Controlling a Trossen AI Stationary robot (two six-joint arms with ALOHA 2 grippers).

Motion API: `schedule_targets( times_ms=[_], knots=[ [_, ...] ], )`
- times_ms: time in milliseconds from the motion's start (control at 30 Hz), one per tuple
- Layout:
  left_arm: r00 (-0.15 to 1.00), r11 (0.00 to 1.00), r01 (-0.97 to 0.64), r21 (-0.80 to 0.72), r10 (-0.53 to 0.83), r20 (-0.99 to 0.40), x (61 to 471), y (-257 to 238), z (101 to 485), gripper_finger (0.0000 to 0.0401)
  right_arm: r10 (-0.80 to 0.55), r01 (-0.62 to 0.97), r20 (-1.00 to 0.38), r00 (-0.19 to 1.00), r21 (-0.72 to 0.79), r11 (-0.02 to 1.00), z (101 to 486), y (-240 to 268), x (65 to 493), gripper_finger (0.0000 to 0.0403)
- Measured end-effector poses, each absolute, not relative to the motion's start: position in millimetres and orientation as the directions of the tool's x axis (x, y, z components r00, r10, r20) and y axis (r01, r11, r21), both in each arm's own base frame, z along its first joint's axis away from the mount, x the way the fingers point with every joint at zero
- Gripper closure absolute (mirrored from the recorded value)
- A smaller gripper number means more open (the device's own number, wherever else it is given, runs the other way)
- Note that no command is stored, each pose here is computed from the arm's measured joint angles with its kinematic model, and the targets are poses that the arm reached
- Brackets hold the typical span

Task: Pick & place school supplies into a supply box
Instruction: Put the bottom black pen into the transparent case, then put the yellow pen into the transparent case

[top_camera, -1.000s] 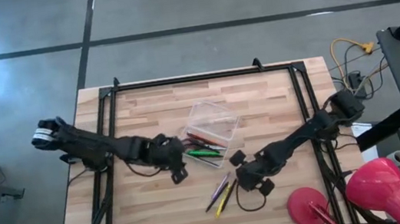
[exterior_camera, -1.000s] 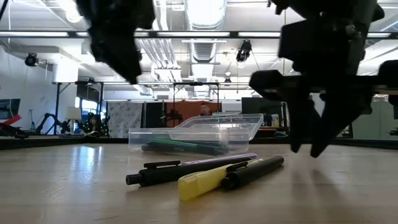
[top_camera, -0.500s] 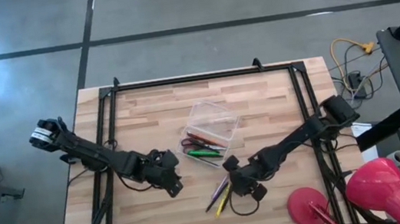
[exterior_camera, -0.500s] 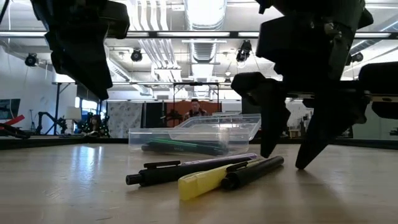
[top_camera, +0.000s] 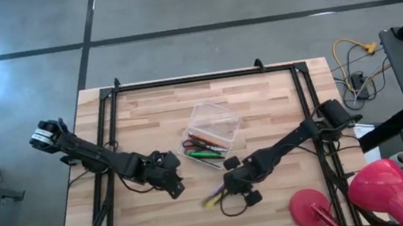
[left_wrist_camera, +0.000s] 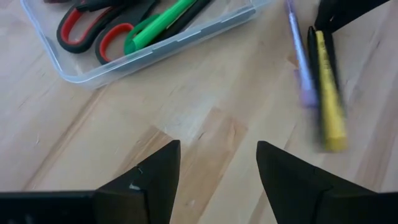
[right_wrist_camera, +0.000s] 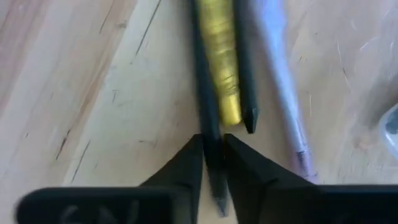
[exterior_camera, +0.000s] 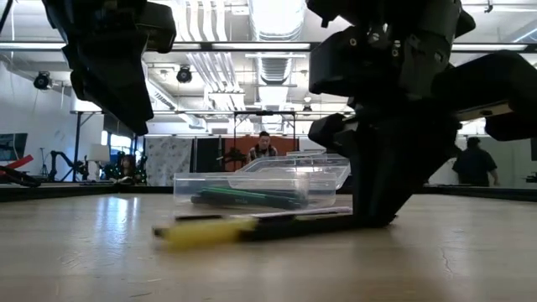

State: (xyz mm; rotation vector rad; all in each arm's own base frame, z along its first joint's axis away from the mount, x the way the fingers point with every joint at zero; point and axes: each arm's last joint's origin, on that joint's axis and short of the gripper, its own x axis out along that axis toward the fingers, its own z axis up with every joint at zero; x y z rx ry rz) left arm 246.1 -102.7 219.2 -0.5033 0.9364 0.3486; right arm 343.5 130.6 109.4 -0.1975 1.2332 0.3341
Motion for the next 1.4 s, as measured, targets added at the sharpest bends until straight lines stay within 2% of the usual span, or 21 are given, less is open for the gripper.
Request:
schedule_targets(
  times_ms=[100, 267, 433, 600, 700, 833, 933, 1067, 1267, 1400],
  knots=[
    [0.548, 0.832, -0.493, -0.254, 0.07, -0.834, 246, -102, 218, 0.0206, 0.142, -0.322, -0.947, 0.289, 0.044, 0.946, 116, 131, 344, 0.038],
    [0.549, 0.834, -0.492, -0.251, 0.073, -0.833, 246, -102, 218, 0.0206, 0.177, -0.254, -0.937, 0.3, 0.101, 0.962, 141, 120, 339, 0.0384],
    [0.557, 0.84, -0.492, -0.231, 0.099, -0.825, 246, -102, 218, 0.0206, 0.178, -0.14, -0.86, 0.478, 0.125, 0.982, 194, 97, 338, 0.0386],
    [0.568, 0.836, -0.507, -0.21, 0.141, -0.811, 247, -100, 219, 0.0206, 0.027, 0.109, -0.792, 0.61, 0.117, 0.987, 211, 53, 350, 0.0384],
    [0.574, 0.834, -0.514, -0.2, 0.161, -0.803, 247, -100, 219, 0.0206, -0.01, 0.267, -0.765, 0.644, 0.213, 0.94, 207, 20, 364, 0.0384],
    [0.58, 0.833, -0.515, -0.202, 0.165, -0.797, 248, -100, 219, 0.0206, 0.015, 0.437, -0.84, 0.542, 0.297, 0.849, 171, -9, 376, 0.0371],
    [0.602, 0.856, -0.478, -0.199, 0.154, -0.783, 250, -101, 220, 0.0206, 0.115, 0.432, -0.865, 0.489, 0.354, 0.83, 156, -13, 383, 0.0348],
    [0.657, 0.899, -0.393, -0.194, 0.127, -0.743, 254, -103, 219, 0.0206, 0.138, 0.43, -0.895, 0.424, 0.332, 0.84, 148, -7, 384, 0.0312],
    [0.721, 0.949, -0.28, -0.148, 0.106, -0.685, 259, -102, 216, 0.0206, 0.096, 0.297, -0.84, 0.534, 0.293, 0.909, 190, 9, 381, 0.0268],
    [0.739, 0.973, -0.212, -0.094, 0.097, -0.667, 265, -102, 209, 0.0206, 0.041, 0.168, -0.805, 0.592, 0.173, 0.971, 223, 24, 366, 0.0249]
  ],
)
